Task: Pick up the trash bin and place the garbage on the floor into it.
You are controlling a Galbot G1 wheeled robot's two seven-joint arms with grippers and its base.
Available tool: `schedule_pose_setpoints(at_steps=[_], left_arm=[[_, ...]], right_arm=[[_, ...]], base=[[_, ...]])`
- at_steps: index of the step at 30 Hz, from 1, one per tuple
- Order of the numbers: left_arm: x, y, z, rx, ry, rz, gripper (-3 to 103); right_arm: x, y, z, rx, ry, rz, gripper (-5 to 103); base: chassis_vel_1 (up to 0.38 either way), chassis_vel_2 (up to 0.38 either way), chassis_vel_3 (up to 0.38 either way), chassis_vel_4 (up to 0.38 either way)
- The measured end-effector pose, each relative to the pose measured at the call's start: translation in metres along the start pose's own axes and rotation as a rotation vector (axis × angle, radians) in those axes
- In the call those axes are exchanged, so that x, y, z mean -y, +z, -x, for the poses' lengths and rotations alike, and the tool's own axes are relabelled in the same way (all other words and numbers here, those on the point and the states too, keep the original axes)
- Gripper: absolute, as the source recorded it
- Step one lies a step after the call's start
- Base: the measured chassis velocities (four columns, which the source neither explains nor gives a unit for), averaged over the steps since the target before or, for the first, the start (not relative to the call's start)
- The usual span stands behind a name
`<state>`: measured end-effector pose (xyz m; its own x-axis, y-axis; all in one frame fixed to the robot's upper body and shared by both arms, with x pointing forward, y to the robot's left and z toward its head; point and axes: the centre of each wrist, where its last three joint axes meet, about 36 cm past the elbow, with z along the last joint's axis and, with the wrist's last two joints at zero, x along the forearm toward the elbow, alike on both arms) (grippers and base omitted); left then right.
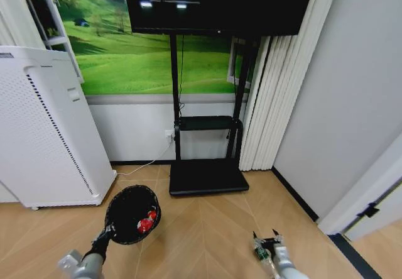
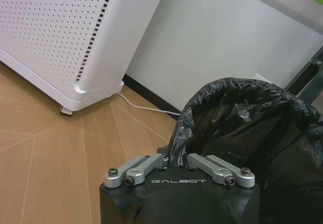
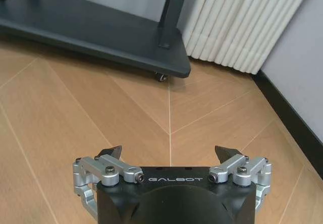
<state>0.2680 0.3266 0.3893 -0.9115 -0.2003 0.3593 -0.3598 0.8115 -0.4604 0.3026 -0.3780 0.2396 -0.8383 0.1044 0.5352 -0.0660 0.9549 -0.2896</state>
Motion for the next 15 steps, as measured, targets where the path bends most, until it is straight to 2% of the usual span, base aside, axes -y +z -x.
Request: schedule_pose_setpoints(at_steps=[10,15], left_arm=[[0.001,0.003,0.004,-0.005,0.003,-0.004,3],[-0.001,0.007,0.007,-0.009,-0.002,-0.003,3]], right_arm=[[0.011,0.009,-0.001,-0.042,-0.042,-0.049,100],[0.001,0.029,0.008,-0.109,-0.088,-0.082,100]], base=[[0.0,0.0,0.0,0.0],[0.0,0.0,0.0,0.0]])
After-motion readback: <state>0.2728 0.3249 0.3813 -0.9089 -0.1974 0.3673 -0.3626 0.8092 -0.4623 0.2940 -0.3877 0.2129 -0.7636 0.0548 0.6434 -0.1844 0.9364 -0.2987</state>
